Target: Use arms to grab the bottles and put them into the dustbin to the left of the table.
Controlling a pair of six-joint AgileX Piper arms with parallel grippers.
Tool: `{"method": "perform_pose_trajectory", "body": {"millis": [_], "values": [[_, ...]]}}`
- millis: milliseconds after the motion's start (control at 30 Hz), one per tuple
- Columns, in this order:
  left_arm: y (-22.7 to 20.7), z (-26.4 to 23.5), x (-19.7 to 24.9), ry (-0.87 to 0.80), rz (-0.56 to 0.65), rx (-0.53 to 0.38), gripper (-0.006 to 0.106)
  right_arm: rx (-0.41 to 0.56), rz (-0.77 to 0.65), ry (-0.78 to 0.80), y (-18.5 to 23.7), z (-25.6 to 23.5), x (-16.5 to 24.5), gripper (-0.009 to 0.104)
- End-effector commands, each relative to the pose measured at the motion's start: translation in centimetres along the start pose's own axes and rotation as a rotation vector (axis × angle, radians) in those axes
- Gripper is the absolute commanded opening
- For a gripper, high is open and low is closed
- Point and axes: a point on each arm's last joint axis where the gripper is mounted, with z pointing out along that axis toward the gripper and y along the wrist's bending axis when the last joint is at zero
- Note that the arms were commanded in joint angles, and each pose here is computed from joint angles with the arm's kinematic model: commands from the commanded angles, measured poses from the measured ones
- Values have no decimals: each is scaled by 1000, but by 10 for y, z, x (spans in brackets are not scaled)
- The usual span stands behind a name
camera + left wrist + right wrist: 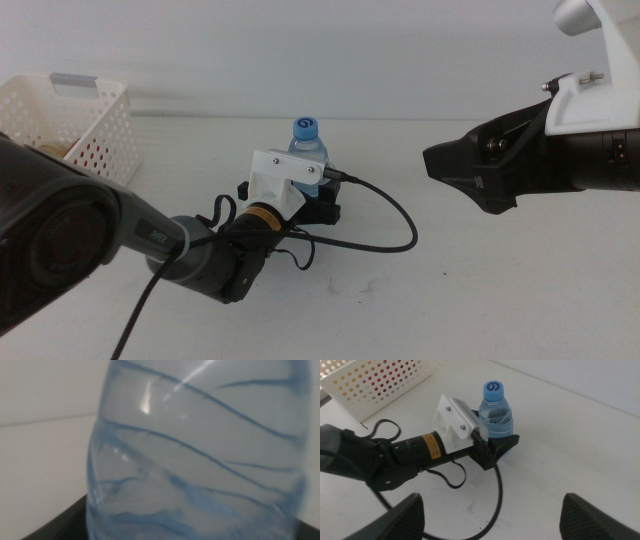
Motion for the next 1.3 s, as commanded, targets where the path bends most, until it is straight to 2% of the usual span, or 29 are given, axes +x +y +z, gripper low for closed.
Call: {"method": "perform_pose_trajectory", "body": {"millis": [0, 100, 167, 267, 333, 400, 467, 567, 733, 867, 1267], "values": [[2, 7, -2, -25, -17, -18, 94, 0, -12, -10, 0, -1, -1, 90], [3, 11, -2, -32, 14, -36, 92, 0, -12, -10, 0, -1, -1, 90], [5, 11, -3, -40, 44, -54, 84, 0, -12, -10, 0, -1, -1, 90], [5, 9, -9, -57, 82, -66, 58, 0, -12, -10, 0, -1, -1, 90], [6, 2, -17, -61, 123, -80, 33, 0, -12, -10, 0, -1, -1, 90], [6, -12, -28, -72, 112, -96, 13, 0, -12, -10, 0, -1, -1, 90], [5, -31, -44, -65, 111, -106, -2, 0, -12, -10, 0, -1, -1, 90], [2, -56, -68, 54, 155, -106, -2, 0, -12, -10, 0, -1, -1, 90], [10, -94, -120, 316, 102, -56, -2, 0, -12, -10, 0, -1, -1, 90], [35, -111, -157, 523, 70, -43, -2, 0, -12, -10, 0, -1, -1, 90], [160, -135, -231, 728, -22, -254, -2, 0, -12, -10, 0, -1, -1, 90]]}}
